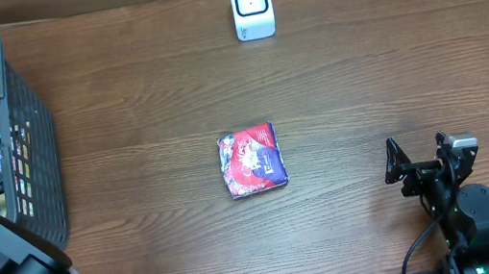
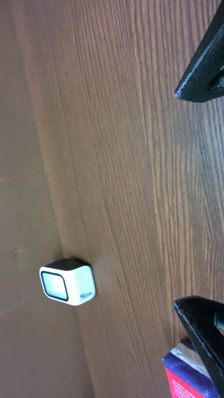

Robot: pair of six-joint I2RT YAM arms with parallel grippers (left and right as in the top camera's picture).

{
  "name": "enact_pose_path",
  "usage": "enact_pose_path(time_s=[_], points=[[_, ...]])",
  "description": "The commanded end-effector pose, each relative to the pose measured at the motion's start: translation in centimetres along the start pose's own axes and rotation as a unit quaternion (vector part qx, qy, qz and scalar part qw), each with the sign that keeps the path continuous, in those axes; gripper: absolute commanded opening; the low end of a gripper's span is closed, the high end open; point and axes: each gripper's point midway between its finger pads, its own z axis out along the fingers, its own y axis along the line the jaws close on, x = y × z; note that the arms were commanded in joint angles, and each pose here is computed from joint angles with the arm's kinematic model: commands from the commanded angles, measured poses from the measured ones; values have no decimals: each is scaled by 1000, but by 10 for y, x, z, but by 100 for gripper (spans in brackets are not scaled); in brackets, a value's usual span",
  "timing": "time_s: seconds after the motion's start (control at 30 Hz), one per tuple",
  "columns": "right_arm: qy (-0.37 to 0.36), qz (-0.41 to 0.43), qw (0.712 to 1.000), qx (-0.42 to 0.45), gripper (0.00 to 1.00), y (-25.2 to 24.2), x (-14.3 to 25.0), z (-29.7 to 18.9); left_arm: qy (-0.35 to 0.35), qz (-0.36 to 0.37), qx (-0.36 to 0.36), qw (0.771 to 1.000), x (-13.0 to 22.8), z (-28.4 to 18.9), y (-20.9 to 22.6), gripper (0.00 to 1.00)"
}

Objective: Scan the item barcode
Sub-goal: 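Reach the left gripper into the basket and grasp the white tube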

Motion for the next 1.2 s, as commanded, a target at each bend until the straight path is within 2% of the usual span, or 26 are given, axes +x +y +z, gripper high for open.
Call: enact_pose_path(time_s=[0.0,0.3,0.4,0.47,0.5,0.57,0.6,0.7,1.0,1.17], points=[[3,0,1000,1,100,-1,4,1,24,14,-19,999,13,21,3,91],[3,0,1000,1,100,-1,4,1,42,30,-20,998,24,47,-3,74],[3,0,1000,1,100,-1,4,1,38,27,-22,999,22,49,-2,59],[3,0,1000,1,100,-1,4,1,35,25,-23,999,21,49,-1,47],[3,0,1000,2,100,-1,4,1,33,24,-24,999,20,49,-1,37],[2,0,1000,9,100,-3,4,1,32,24,-24,999,19,49,-1,36],[3,0,1000,13,100,-5,4,1,32,24,-24,999,19,49,-1,31],[5,0,1000,15,100,-5,6,0,33,24,-24,999,19,49,-1,4],[8,0,1000,15,100,-6,7,0,32,14,-30,999,13,36,-5,4],[9,0,1000,25,100,-9,8,0,8,10,-17,1000,-15,-7,-12,4]])
